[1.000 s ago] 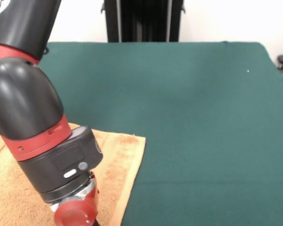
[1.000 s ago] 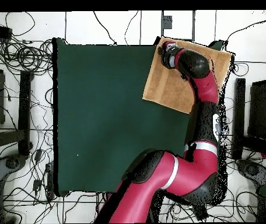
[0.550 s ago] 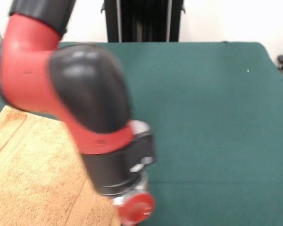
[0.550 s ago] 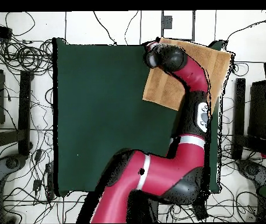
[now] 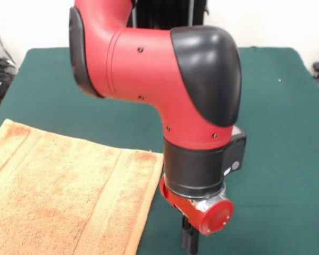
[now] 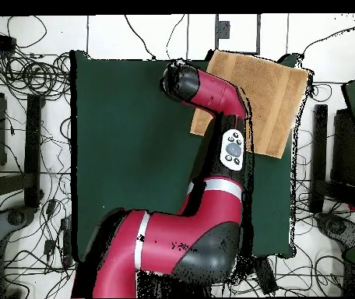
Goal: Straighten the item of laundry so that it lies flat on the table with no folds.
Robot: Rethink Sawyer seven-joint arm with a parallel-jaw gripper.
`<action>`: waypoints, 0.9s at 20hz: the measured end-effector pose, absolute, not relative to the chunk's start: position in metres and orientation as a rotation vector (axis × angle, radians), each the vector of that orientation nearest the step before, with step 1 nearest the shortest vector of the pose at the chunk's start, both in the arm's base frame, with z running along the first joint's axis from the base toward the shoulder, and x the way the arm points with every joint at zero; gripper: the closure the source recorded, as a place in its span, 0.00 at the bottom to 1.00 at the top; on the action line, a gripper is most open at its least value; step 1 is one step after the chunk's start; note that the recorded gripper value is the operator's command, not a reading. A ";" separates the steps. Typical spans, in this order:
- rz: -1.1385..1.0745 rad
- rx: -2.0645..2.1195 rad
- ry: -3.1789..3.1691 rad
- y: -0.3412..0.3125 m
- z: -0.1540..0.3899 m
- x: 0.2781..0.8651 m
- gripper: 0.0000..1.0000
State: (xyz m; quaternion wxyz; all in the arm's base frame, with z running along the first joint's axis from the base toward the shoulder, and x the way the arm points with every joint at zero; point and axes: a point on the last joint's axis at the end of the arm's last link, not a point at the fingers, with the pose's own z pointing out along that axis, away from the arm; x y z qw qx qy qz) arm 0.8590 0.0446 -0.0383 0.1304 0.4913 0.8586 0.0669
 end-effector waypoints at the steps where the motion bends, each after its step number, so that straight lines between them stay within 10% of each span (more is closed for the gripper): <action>1: 0.191 1.430 2.475 0.043 -0.036 0.858 1.00; 18: -0.127 1.363 2.499 0.019 -0.014 0.825 1.00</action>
